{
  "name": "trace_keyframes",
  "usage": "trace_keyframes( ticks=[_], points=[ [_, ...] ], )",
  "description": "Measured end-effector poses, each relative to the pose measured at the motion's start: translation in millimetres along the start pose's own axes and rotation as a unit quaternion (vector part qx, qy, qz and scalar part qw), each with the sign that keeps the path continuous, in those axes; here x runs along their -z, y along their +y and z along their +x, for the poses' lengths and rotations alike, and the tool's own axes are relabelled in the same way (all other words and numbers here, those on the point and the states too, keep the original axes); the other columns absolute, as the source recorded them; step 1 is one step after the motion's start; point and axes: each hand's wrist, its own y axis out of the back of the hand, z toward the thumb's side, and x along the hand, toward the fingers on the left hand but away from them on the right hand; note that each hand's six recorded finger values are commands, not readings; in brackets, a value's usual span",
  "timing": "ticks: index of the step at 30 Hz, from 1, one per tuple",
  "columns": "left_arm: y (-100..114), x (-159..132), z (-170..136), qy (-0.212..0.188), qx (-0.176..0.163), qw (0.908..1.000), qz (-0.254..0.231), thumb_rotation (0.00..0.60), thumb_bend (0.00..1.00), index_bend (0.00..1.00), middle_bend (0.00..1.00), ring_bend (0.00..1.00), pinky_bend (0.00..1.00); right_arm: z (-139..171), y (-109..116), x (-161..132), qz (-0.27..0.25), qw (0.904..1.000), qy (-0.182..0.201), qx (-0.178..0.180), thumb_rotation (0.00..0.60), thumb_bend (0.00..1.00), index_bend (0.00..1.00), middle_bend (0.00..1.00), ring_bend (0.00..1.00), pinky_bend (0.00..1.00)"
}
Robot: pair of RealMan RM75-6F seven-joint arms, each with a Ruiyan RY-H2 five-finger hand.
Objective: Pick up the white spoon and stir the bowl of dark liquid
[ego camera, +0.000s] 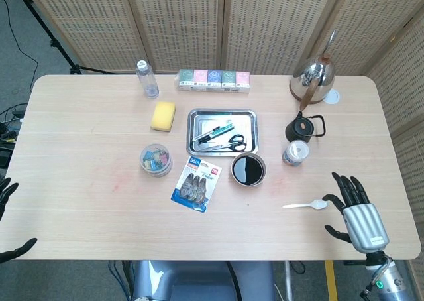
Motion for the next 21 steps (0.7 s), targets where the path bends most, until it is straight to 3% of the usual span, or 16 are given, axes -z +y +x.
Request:
trace_keyframes(
  ticks=[4,14,21],
  points=[
    [0.9,0.6,1.4,0.002,0.0,1.0,-0.003,0.6,0.06,0.0,0.0,0.0,0.0,-19.5,-12.2,-7.8,-0.015,0.9997,0.008,-0.018,0.6,0.25,0.47,0.0,0.0,0.0],
    [-1.3,0.4,2.1,0.002,0.006,1.0,-0.001,0.6,0.06,0.0,0.0,0.0,0.0,-47.9,-49.5,-23.4,-0.007,0.9983,0.013,-0.056,0.6,0.26,0.49,0.0,0.0,0.0],
    [-2.4,-0.2,2.5,0.001,0.009,1.0,0.0,0.6,0.06,0.0,0.0,0.0,0.0,-54.3,-72.3,-32.3,-0.001,0.9957,0.022,-0.09,0.6,0.36,0.5,0.0,0.0,0.0]
  ],
)
